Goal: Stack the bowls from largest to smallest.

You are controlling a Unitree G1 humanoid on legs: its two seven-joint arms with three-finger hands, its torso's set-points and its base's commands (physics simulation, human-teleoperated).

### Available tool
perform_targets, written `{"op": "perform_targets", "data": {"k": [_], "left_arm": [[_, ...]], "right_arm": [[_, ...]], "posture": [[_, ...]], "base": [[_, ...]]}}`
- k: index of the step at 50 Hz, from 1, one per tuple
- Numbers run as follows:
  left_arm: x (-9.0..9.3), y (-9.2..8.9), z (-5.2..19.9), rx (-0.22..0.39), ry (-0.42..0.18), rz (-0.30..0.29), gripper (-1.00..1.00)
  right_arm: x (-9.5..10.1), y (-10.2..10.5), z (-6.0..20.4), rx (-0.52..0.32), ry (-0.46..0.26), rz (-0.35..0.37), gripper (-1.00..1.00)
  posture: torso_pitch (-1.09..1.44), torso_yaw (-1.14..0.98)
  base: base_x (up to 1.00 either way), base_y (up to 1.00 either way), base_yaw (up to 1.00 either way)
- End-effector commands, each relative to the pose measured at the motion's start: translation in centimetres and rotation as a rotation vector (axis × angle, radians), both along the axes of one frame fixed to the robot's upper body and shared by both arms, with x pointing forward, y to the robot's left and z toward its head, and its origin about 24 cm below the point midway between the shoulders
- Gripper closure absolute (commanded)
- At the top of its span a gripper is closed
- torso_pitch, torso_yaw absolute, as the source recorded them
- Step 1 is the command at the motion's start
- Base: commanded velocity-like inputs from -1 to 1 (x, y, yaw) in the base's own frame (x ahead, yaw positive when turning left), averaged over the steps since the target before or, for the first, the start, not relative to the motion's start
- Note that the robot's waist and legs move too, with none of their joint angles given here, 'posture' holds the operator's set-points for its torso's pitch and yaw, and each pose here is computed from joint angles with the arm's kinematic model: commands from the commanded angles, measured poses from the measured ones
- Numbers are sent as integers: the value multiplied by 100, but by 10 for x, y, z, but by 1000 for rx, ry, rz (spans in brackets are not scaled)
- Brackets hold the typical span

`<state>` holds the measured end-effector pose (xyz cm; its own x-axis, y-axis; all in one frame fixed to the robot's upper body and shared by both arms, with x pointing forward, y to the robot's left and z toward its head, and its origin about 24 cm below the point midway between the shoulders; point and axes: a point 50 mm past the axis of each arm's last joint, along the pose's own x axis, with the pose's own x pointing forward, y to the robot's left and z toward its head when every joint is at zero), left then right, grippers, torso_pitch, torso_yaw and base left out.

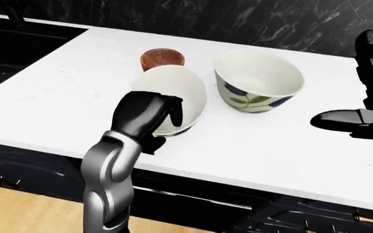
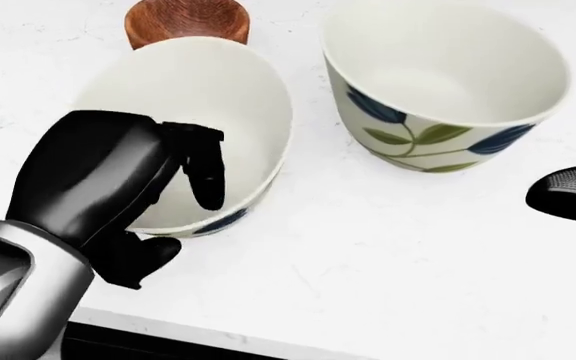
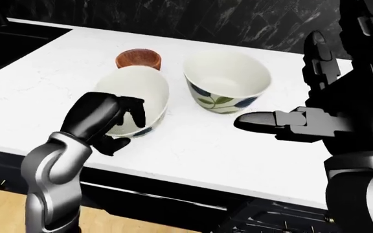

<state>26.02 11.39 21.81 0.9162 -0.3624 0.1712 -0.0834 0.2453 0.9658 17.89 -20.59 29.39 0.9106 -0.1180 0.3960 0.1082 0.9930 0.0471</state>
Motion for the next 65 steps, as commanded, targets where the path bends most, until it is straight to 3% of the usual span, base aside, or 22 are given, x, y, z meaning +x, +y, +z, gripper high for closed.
{"op": "perform_targets", "data": {"k": [1,13,14,18,23,37,42,53,65], "left_arm": [[-6,0,23,-32,-77,-10,100],[-15,0,91,-131,-166,-29,100],[-17,-4,98,-132,-185,-64,100],[-14,-19,134,-183,-212,-116,100],[-11,-45,149,-213,-200,-171,100],[4,-117,145,-169,-242,-279,100],[11,-136,134,-144,-240,-279,100],[27,-155,110,-78,-229,-233,100],[29,-173,100,-102,-215,-236,100]], "right_arm": [[-7,-3,10,14,-56,-8,-100],[-15,-9,17,19,-67,-16,-100],[-15,-10,16,21,-68,-16,-100],[-16,-12,13,33,-70,-21,-100],[-18,-16,8,38,-68,-26,-100],[-36,-42,-4,60,-63,-76,-100],[-43,-52,-9,71,-61,-94,-100],[-49,-61,-16,83,-60,-108,-100],[-50,-65,-18,83,-59,-116,-100]], "posture": [[0,0],[0,0],[0,0],[0,0],[0,0],[0,0],[0,0],[0,0],[0,0]], "base": [[0,0,0],[0,0,0],[0,0,0],[0,0,0],[0,0,0],[0,0,0],[0,0,0],[0,0,0],[0,0,0]]}}
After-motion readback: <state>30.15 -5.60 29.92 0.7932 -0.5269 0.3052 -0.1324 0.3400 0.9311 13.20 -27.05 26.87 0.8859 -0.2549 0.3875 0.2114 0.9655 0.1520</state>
